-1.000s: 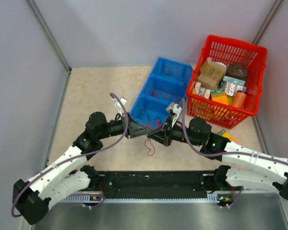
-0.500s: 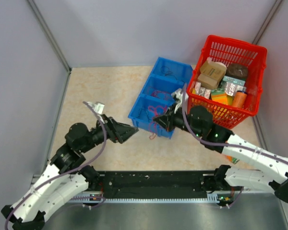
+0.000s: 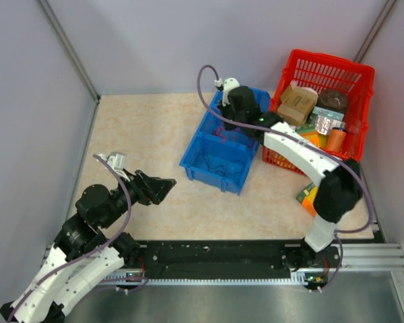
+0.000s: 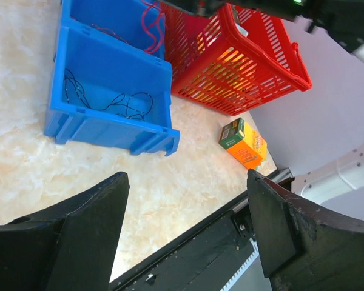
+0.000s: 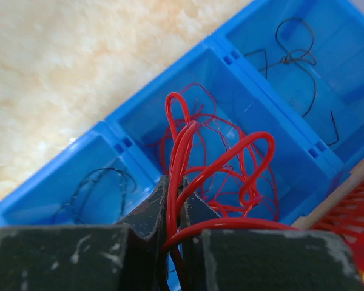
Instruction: Untangle the cables
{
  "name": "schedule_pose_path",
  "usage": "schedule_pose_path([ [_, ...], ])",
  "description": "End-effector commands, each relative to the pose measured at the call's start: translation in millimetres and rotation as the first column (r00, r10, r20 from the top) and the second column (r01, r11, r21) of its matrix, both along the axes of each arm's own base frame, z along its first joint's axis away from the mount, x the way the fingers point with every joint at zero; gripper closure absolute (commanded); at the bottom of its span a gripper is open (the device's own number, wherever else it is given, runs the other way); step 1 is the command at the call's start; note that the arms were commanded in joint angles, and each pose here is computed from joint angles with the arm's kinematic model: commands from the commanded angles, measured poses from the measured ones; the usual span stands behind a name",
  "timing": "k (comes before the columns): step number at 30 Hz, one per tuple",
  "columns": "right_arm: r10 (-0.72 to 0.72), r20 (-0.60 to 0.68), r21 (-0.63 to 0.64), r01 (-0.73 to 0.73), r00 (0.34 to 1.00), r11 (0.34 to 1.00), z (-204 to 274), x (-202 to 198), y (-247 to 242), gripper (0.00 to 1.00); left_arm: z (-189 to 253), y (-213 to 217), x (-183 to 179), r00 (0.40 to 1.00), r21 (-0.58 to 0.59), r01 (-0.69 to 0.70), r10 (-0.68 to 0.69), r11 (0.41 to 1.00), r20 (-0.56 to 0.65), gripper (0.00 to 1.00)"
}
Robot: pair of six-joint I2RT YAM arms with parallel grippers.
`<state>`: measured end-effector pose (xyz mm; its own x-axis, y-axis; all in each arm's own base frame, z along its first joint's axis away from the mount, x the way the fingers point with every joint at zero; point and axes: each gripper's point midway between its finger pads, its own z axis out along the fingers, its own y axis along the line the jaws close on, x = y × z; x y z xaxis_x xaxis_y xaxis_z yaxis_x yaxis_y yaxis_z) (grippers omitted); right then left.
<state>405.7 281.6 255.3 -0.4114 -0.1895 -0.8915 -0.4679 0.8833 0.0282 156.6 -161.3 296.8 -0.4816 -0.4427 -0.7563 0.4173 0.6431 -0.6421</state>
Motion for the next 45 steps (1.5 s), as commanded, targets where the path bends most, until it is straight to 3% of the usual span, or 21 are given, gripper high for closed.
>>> schedule_pose_path([
  [1, 0.001, -0.077, -0.243, -0.020, 0.997, 0.970, -42, 27, -8, 1.00, 11, 5, -3, 0.999, 0.002, -0.005, 0.005, 1.000, 0.039, 0.18],
  [6, -0.106, -0.113, -0.403, 0.052, 0.988, 0.914, -77, 45, -26, 1.00, 9, 5, -3, 0.999, 0.016, -0.004, 0.004, 1.000, 0.036, 0.18],
  [11, -0.106, -0.140, -0.411, 0.040, 0.984, 0.911, -77, 39, -28, 0.66, 4, -2, -5, 0.999, 0.022, 0.036, -0.036, 0.999, 0.019, 0.18],
  [15, -0.101, -0.112, -0.388, 0.050, 0.988, 0.920, -52, 32, -31, 0.53, 3, -9, -3, 0.998, 0.011, 0.056, -0.056, 0.998, 0.009, 0.18],
  [20, -0.071, -0.037, -0.291, 0.057, 0.997, 0.955, 8, 11, -32, 0.40, -2, -15, 1, 0.998, 0.013, 0.069, -0.069, 0.998, -0.005, 0.18],
  [28, 0.033, -0.003, -0.127, -0.033, 0.999, 0.991, 60, -62, -21, 0.40, -3, -26, 7, 0.995, 0.007, 0.094, -0.093, 0.996, -0.016, 0.18],
  [33, 0.077, 0.125, 0.070, -0.086, 0.989, 0.994, 115, -130, -39, 0.40, 21, -27, 2, 0.990, -0.012, 0.125, -0.124, 0.992, 0.075, 0.17],
  [36, 0.019, 0.234, 0.188, -0.065, 0.972, 0.980, 144, -162, -79, 0.34, 45, -25, -1, 0.977, -0.032, 0.138, -0.131, 0.990, 0.171, 0.17],
  [40, -0.177, 0.376, 0.334, 0.045, 0.910, 0.942, 185, -202, -161, 0.01, 82, -18, -6, 0.943, -0.075, 0.137, -0.107, 0.988, 0.316, 0.17],
  [45, -0.312, 0.458, 0.457, 0.080, 0.832, 0.886, 220, -243, -227, 0.01, 123, -9, -14, 0.887, -0.101, 0.136, -0.076, 0.986, 0.456, 0.16],
])
